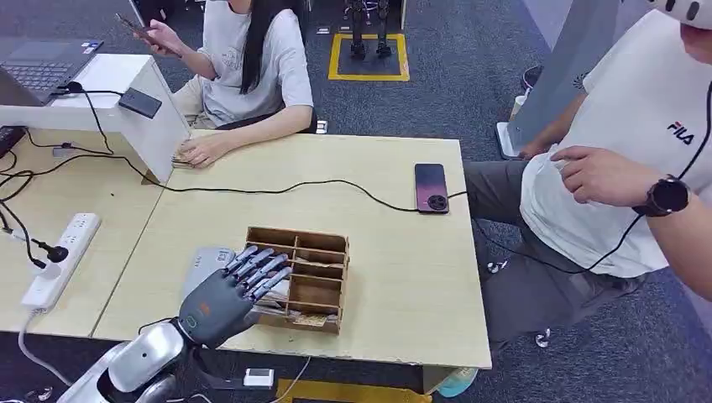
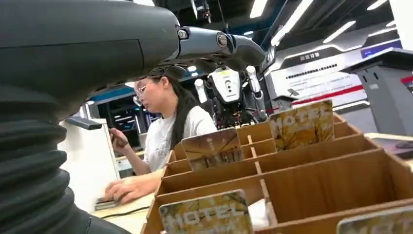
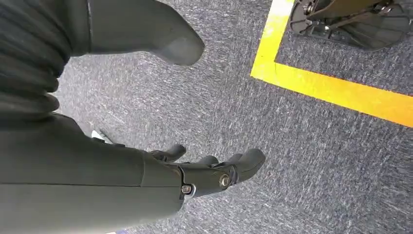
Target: Pass the card to the sensor for recognition and then transmit it.
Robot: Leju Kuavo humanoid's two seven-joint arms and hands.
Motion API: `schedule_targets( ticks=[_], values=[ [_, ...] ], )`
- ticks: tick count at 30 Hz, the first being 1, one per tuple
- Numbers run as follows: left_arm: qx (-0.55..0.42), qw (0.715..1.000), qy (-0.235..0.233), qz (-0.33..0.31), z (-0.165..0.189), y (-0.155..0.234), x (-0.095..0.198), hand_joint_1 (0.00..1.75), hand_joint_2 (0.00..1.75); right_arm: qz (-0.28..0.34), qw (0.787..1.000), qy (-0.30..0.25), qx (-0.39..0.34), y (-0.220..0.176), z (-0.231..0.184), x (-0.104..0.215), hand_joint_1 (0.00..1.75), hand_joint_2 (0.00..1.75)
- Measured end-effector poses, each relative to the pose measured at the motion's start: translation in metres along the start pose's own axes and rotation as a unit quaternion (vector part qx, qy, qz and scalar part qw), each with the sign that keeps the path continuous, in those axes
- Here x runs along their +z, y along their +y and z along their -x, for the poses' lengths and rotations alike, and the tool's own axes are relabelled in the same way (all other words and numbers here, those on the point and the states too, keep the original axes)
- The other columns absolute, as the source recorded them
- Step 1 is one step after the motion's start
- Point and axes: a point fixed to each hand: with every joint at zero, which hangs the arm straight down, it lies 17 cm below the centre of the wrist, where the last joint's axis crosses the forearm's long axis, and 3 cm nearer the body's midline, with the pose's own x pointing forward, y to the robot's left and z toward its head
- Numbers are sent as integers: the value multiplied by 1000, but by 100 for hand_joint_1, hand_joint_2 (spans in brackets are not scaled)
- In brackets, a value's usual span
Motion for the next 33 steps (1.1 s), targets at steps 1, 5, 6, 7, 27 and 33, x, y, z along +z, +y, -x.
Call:
schedule_targets(
  ticks=[1, 5, 6, 7, 27, 33],
  values=[
    [-5, 1000, 0, 4, 2, -2, 1, 0, 175, 0, 1000, 0, 0, 0, 0, 0, 0, 175],
    [-13, 1000, 4, 17, 9, -8, 5, 0, 175, 2, 1000, 0, 0, -2, 1, 0, 0, 175],
    [-14, 1000, 6, 21, 11, -9, 5, 0, 175, 2, 1000, 0, 0, -2, 1, 0, 0, 175],
    [-15, 1000, 7, 26, 12, -11, 6, 0, 175, 2, 1000, 0, 0, -3, 1, 0, 0, 175],
    [66, 992, 8, 110, 21, -29, 43, 0, 175, 4, 1000, 4, -4, -4, 5, -1, 0, 175],
    [90, 988, -17, 125, 12, -13, 60, 0, 175, 2, 1000, 5, -4, -4, 5, 0, 0, 175]
  ],
)
